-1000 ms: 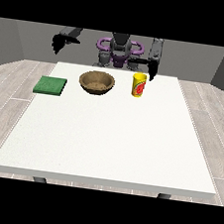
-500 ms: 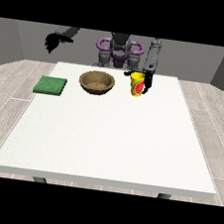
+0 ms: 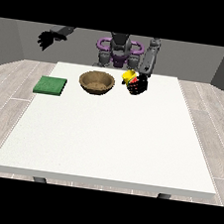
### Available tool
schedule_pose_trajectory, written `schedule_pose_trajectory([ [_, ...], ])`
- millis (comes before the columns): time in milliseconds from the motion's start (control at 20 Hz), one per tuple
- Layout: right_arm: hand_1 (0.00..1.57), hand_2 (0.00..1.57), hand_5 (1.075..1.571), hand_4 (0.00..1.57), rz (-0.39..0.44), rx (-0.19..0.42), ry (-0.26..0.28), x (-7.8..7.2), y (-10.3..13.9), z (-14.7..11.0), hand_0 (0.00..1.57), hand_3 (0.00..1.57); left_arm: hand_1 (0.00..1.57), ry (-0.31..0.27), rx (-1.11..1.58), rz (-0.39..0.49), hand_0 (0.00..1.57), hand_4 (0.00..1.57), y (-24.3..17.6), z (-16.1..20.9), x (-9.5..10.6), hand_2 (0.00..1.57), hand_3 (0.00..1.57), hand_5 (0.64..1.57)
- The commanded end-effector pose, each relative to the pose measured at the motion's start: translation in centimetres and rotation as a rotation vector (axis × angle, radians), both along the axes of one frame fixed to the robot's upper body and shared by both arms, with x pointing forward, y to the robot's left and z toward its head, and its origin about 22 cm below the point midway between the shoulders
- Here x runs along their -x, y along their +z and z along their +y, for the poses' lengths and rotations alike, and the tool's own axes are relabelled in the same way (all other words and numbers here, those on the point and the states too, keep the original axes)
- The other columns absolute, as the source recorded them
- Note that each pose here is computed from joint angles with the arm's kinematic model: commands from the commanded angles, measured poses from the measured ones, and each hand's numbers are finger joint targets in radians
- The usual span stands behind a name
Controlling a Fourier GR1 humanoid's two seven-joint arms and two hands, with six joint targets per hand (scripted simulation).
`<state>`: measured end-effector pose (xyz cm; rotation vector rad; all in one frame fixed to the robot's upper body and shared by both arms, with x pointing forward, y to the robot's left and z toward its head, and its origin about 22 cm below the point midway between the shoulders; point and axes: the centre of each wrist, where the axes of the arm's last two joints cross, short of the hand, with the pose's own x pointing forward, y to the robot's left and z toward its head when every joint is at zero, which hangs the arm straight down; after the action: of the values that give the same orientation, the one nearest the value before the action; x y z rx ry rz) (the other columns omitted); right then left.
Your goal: Pick the cup and pour the ball into the bowl, then pick the bowl and place it on the pad
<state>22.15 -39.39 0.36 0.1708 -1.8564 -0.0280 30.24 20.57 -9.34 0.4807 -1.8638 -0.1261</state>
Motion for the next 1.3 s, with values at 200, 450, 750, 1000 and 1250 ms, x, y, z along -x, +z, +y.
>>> schedule_pose_trajectory([
  [200,0.00,0.00,1.571,0.47,0.146,0.014,0.007,-0.8,1.5,-1.6,0.00,0.00,1.32,0.084,-0.348,0.072,1.32,1.22,2.5,-0.1,-3.1,1.57,1.57,1.553],
  [450,0.00,0.00,1.568,0.58,0.176,0.046,-0.050,-2.8,1.6,-0.8,0.00,0.00,1.31,0.057,-0.657,0.082,1.31,1.24,4.3,-3.1,-5.5,1.57,1.57,1.561],
  [750,0.00,0.00,1.565,0.64,0.267,0.045,-0.088,-1.9,-0.1,-1.7,0.00,0.00,0.91,0.129,-1.083,0.141,0.91,1.05,7.7,-0.9,-9.3,1.57,1.25,1.569],
  [1000,0.00,0.00,1.565,0.64,0.319,0.030,-0.128,-1.6,-1.3,-2.3,0.00,0.00,0.91,0.040,-1.158,0.204,0.91,1.05,7.4,-9.7,-8.2,1.57,1.25,1.569],
  [1250,0.00,0.00,1.564,0.65,0.306,0.029,-0.089,-2.3,-0.9,-3.7,0.00,0.00,0.77,0.070,-1.241,0.188,0.77,1.05,8.6,-13.8,-7.1,1.57,1.21,1.568],
])
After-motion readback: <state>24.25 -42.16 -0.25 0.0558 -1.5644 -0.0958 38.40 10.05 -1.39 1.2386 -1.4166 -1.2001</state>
